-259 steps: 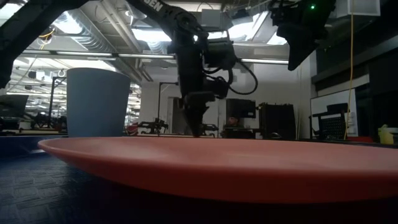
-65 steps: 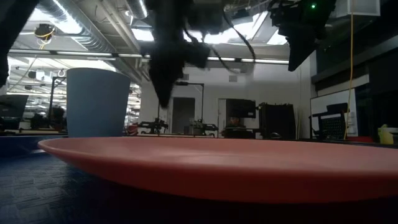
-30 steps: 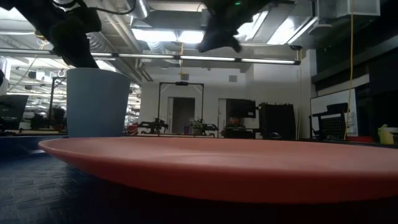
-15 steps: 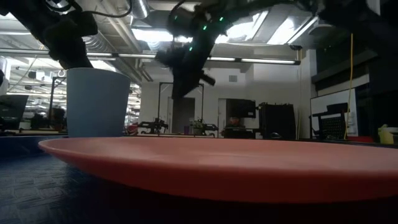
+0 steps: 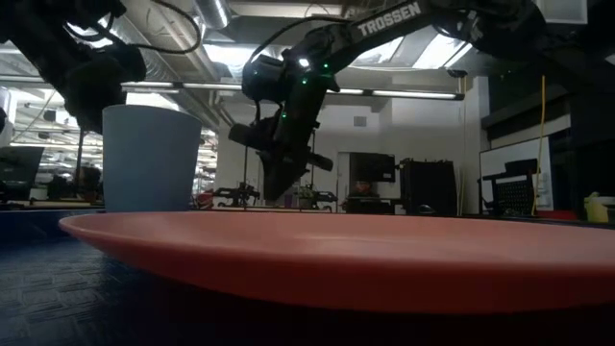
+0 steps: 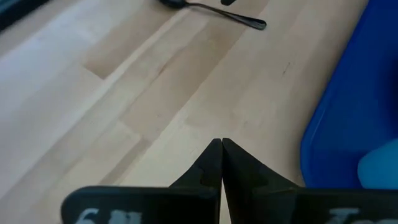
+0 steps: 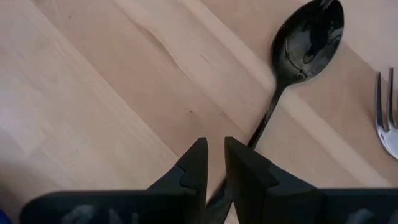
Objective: Pick and place plate/cup/fork/spoon on tray
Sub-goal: Put the black spoon on the blue tray to the right of the pink plate
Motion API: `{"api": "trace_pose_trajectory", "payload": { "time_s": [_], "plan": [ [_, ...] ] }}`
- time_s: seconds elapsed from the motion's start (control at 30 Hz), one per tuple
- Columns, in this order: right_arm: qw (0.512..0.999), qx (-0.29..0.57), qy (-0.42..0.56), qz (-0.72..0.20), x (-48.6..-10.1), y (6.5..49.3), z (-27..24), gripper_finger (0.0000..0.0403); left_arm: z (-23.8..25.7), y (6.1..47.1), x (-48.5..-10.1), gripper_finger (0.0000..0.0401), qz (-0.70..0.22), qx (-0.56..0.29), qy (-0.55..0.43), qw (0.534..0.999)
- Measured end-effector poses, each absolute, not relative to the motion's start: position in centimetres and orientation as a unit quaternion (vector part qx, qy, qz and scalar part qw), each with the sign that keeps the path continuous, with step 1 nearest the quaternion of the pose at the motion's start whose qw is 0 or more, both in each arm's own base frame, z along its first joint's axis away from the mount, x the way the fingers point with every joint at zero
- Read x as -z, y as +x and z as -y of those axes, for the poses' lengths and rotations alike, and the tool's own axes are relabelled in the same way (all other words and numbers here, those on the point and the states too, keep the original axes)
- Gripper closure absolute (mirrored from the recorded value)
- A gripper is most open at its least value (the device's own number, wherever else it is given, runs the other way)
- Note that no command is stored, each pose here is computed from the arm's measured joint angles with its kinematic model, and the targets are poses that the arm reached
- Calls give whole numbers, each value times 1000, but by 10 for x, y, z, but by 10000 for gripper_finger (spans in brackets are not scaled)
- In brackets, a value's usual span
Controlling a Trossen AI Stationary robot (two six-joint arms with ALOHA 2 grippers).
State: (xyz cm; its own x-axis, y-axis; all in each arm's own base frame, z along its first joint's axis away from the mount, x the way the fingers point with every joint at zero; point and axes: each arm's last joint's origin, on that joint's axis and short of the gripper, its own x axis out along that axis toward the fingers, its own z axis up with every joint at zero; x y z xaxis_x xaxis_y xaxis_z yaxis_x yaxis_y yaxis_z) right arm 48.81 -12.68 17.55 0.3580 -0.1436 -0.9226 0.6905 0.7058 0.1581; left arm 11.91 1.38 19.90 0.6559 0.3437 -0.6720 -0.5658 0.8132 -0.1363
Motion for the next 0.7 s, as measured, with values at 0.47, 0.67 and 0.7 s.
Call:
{"api": "trace_pose_trajectory", "payload": {
  "time_s": [0.47,0.67,0.7],
  "plan": [
    [739,316,319,-502,-172,483,126,343,-14,119,-199,401,-326,-257,-178,892],
    [725,346,326,-498,-165,481,127,343,-14,120,-200,401,-320,-256,-179,894],
    [723,352,329,-496,-165,481,127,343,-14,120,-200,401,-319,-256,-180,895]
  ]
}}
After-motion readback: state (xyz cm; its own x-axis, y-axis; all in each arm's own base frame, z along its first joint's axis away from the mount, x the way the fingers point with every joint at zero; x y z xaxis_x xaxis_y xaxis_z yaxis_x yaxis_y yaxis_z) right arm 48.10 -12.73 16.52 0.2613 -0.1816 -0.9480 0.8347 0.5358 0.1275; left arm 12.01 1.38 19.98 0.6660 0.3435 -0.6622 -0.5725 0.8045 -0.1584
